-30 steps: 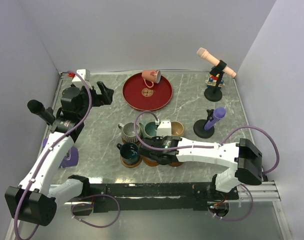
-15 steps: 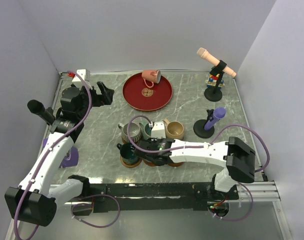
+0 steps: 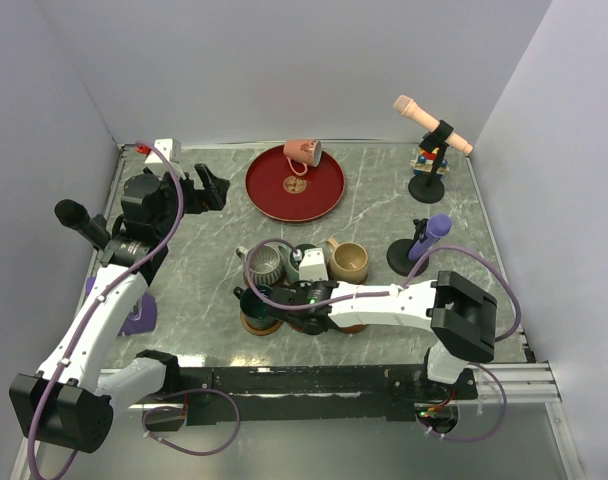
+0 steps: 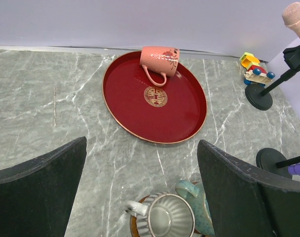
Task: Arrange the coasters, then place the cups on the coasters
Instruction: Place the cup on the coaster.
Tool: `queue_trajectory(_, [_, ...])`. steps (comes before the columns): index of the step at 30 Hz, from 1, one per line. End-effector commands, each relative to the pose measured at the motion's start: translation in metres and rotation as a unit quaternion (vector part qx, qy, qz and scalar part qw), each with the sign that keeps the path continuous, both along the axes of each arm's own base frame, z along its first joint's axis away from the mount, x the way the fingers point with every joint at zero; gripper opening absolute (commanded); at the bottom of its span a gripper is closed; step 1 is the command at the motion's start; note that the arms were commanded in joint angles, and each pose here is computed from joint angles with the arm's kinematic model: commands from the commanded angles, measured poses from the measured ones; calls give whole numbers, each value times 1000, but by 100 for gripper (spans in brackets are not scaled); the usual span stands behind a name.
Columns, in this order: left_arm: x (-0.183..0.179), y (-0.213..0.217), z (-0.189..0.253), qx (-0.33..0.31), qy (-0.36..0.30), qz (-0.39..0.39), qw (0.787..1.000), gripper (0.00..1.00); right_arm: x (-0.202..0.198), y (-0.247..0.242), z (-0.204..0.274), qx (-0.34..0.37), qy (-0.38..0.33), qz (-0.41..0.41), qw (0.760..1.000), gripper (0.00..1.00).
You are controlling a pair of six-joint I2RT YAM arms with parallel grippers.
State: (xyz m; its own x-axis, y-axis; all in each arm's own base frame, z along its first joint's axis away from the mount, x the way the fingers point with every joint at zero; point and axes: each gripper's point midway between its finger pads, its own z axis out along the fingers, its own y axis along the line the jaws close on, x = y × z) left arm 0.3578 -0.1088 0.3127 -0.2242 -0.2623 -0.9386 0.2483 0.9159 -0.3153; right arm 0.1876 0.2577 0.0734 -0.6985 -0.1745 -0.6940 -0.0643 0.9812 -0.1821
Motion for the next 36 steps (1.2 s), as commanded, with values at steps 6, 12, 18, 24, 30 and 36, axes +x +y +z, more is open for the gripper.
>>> queue_trajectory(6, [-1,-2,15,-4,-29,-10,1000,97,11,3,-1,-6,-31,-6,999,0])
queue_trajectory(12, [-1,-3,16,-6,-30,-12,999,97,10,-1,-3,-13,-31,-12,999,0])
queue_trajectory(18, [-1,-2,15,-4,-29,-11,1000,97,11,-7,-7,-18,-29,-20,999,0])
queue_trajectory(24, [-2,-2,16,-5,-30,-12,999,97,11,-7,-7,-18,-26,-23,999,6])
queue_trajectory(30, [-3,-2,16,-5,-31,-13,999,97,12,-9,-6,-19,-26,-27,999,33])
queue_trajectory(36, [-2,-3,16,-5,-31,-14,999,97,14,-9,-2,-18,-30,-27,999,57])
